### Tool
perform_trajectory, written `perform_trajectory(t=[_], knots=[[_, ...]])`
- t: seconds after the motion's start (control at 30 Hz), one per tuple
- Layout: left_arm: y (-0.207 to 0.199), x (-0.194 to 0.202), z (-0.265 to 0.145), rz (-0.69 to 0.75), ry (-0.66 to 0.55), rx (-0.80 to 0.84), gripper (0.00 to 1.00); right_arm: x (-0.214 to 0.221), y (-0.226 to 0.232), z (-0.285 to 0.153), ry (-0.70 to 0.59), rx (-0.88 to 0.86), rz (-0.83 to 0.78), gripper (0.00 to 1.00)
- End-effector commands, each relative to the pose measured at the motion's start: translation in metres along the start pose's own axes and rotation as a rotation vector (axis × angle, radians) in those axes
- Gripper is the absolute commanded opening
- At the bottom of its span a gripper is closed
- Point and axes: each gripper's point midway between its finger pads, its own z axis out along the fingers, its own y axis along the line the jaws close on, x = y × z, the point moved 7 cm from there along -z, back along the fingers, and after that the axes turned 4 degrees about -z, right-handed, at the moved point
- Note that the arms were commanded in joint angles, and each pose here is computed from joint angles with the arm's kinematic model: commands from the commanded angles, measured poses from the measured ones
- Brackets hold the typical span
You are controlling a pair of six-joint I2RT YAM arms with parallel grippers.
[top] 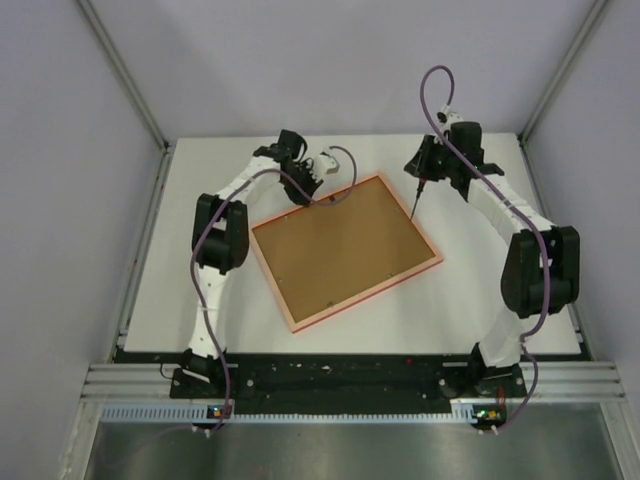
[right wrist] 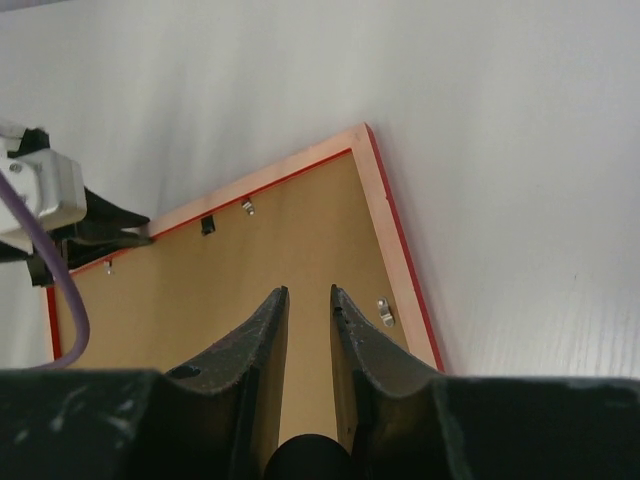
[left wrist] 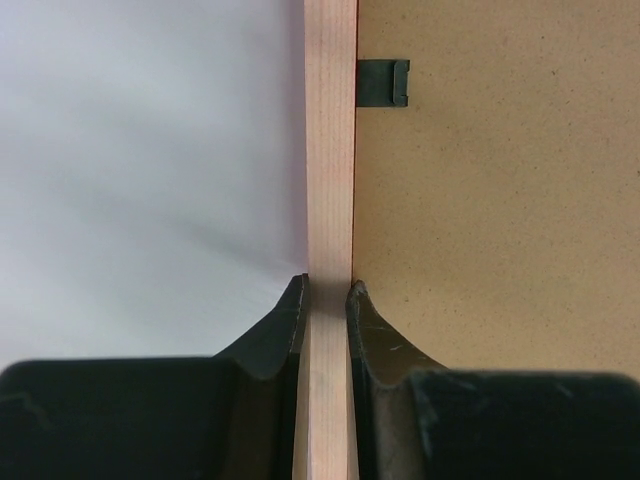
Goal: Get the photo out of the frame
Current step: Adjust the photo frame at the center of the board.
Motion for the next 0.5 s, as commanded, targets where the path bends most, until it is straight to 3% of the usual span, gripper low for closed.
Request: perform_trajectory(t=[0.0, 0.37, 0.43, 0.47], knots=[[-0.006, -0.037, 0.008, 0.183, -0.095, 0.011, 0.00, -0.043, 0.006, 0.016, -0.135, 0.014, 0.032, 0.00], [-0.027, -0.062, 0.031, 0.282, -0.135, 0.008, 0.00, -0.043, 0.011, 0.066, -0.246, 0.265, -0.053, 0.00], [-0.021, -0.065, 0.033, 0.259, -0.129, -0.059, 0.21, -0.038, 0.015, 0.075, -0.241, 0.296, -0.070, 0.00], [-0.018, -0.067, 0.032, 0.249, -0.133, -0.090, 0.26, -0.037, 0.016, 0.079, -0.238, 0.302, -0.078, 0.00]])
